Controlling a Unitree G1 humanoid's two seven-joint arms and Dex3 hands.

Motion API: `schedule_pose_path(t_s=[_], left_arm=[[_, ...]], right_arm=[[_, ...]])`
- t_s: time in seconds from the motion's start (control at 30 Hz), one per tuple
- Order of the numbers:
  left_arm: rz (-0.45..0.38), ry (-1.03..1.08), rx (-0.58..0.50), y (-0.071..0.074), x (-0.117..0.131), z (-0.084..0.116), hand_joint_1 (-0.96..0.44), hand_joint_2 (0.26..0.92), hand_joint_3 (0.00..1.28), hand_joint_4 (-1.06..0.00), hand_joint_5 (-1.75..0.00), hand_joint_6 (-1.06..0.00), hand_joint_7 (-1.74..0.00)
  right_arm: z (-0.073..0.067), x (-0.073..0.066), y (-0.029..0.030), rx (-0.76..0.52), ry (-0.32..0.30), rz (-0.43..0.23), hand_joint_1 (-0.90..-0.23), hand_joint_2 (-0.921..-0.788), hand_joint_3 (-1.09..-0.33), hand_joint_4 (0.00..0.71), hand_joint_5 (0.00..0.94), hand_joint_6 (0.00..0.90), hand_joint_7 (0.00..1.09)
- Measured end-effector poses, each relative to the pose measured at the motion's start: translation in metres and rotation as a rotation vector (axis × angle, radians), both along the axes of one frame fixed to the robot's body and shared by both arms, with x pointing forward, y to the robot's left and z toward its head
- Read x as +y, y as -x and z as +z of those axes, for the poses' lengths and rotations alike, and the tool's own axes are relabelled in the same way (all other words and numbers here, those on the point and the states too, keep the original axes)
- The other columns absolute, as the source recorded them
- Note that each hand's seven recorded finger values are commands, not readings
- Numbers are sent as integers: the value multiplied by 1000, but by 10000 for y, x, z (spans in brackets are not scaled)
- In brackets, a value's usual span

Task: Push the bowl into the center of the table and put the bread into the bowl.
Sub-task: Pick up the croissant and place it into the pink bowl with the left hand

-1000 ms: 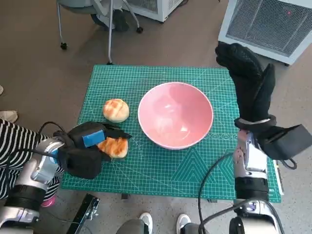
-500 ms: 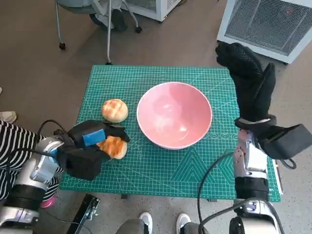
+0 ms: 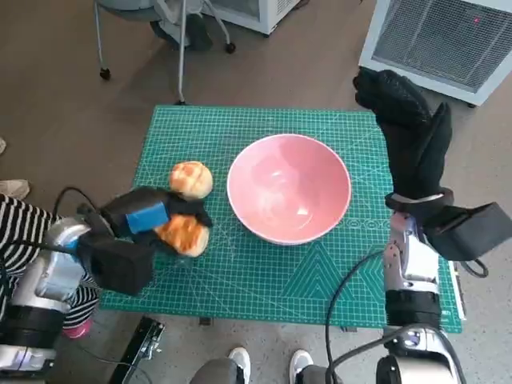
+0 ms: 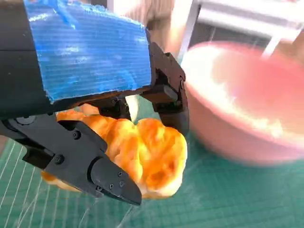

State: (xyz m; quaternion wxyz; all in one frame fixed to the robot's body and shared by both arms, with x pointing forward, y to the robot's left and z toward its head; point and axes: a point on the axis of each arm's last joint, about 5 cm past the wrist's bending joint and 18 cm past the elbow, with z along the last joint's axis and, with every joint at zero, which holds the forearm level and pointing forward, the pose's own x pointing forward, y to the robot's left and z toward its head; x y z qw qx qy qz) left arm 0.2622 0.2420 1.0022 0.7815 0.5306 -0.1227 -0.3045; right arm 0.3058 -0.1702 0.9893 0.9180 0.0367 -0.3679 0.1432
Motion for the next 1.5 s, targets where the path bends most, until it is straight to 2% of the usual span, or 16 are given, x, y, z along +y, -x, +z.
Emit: schedule_pose_path(t_s=[0.1, 0.13, 0.3, 0.4, 0.7, 0.97, 1.17, 1.5], left_arm=[[-10, 33, -52, -5, -43, 138, 3, 917, 76, -707, -1188, -606, -1152], [-15, 46, -67, -9, -58, 178, 2, 918, 98, -675, -1214, -580, -1187], [-61, 138, -174, -57, -178, 412, 3, 914, 68, -712, -1170, -629, -1140], [-92, 204, -232, -100, -272, 529, 2, 915, 104, -671, -1212, -585, -1191], [-171, 383, -325, -238, -657, 757, 2, 873, 125, -753, -1120, -630, -1154], [-211, 368, -307, -390, -916, 794, 2, 890, 73, -788, -1061, -645, -1150], [-213, 317, -239, -549, -1034, 713, 1, 903, 51, -763, -1177, -681, -1021], [-235, 256, -117, -745, -1269, 574, 0, 920, 66, -731, -1131, -591, -1193]], right_arm=[[1, -5, 0, 0, 0, -1, -724, -921, -653, 183, 4, 101, 421], [1, -7, 0, 0, 0, -2, -723, -921, -653, 183, 4, 102, 421], [1, -11, 0, 0, 1, -3, -721, -921, -654, 183, 3, 102, 420], [-1, -12, 0, 0, 2, -3, -721, -921, -653, 182, 3, 102, 420], [-1, -21, 2, -1, 6, -4, -722, -921, -652, 181, 1, 100, 417], [-11, -67, 15, 2, 15, -15, -722, -921, -652, 181, 1, 100, 416], [-20, -114, 36, 2, 19, -28, -724, -921, -655, 181, 1, 101, 416], [-7, -129, 46, 0, 18, -31, -731, -921, -655, 184, 2, 100, 414]])
